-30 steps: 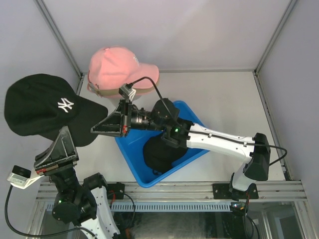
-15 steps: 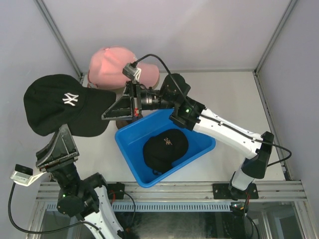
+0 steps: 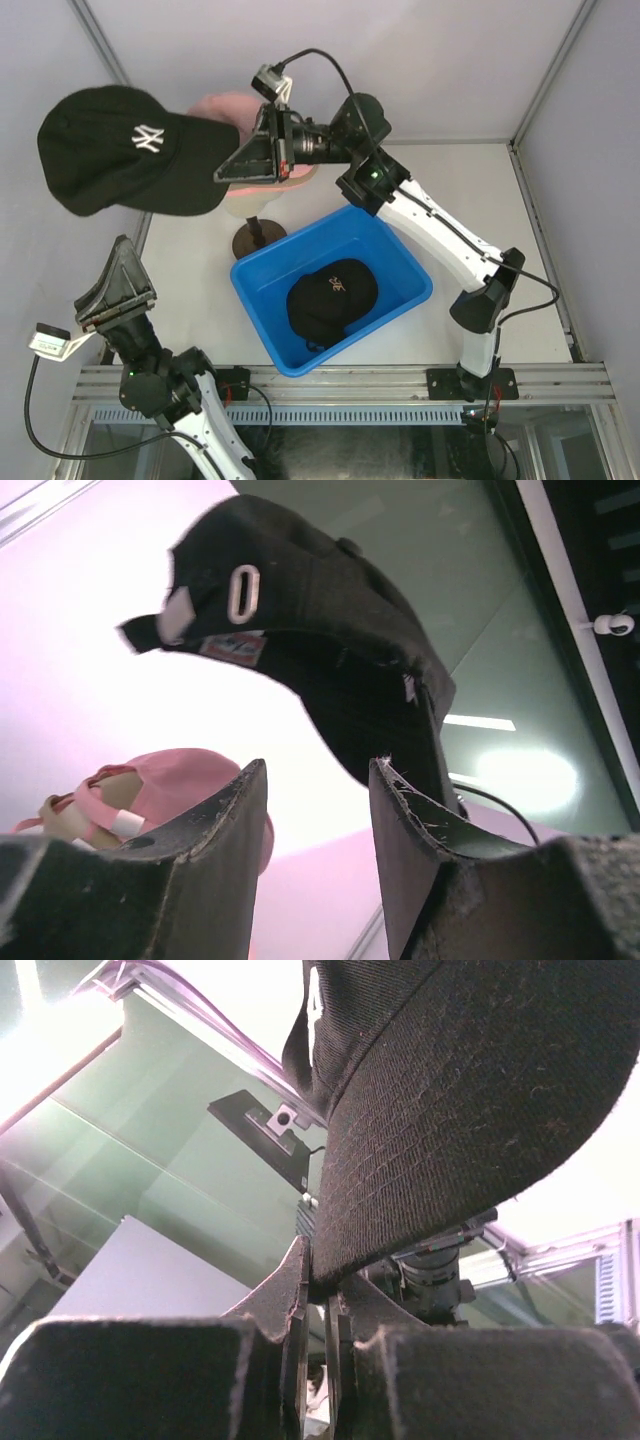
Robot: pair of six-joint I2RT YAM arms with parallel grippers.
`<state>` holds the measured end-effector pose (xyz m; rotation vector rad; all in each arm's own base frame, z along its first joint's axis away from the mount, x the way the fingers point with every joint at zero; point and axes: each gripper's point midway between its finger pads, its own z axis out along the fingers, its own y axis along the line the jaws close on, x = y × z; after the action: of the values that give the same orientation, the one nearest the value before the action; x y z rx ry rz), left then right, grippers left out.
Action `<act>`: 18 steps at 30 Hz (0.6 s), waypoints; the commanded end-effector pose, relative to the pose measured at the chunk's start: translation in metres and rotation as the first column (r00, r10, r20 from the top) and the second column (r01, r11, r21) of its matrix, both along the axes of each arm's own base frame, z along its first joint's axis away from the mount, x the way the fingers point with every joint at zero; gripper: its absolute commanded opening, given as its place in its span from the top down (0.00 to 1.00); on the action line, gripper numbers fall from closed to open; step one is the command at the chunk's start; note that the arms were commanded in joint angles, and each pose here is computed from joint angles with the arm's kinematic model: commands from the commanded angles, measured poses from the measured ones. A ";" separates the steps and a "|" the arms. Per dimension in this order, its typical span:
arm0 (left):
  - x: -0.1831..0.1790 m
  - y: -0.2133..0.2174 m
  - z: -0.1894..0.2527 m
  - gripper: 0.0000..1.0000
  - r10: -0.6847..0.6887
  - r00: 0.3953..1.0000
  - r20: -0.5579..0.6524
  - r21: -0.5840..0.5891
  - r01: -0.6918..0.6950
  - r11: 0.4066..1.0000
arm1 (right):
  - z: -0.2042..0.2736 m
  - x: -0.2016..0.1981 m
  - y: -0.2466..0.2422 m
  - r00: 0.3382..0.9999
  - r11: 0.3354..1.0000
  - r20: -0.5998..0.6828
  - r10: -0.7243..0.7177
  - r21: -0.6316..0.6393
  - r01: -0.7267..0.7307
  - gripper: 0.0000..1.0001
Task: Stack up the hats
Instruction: Stack the hat on the hat.
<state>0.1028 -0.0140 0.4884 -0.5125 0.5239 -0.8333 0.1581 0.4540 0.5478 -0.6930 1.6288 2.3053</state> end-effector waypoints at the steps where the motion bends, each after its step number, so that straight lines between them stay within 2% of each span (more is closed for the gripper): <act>1: -0.050 -0.035 0.001 0.51 0.036 0.990 0.139 0.125 -0.053 0.991 | 0.041 0.008 -0.025 0.987 0.991 0.161 -0.023 0.137 0.001 1.00; 9: -0.033 -0.021 0.000 0.54 0.098 0.991 0.092 0.121 -0.109 0.987 | 0.035 0.076 -0.031 0.964 0.981 0.241 -0.117 0.182 0.074 1.00; 18: -0.010 0.003 -0.007 0.58 0.154 0.988 0.029 0.080 -0.156 0.984 | 0.001 0.148 -0.045 0.925 0.963 0.313 -0.217 0.222 0.151 1.00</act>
<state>0.1133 -0.0008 0.4771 -0.5284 0.5429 -0.7149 0.2985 0.4288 0.5348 -0.7185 1.4269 2.1210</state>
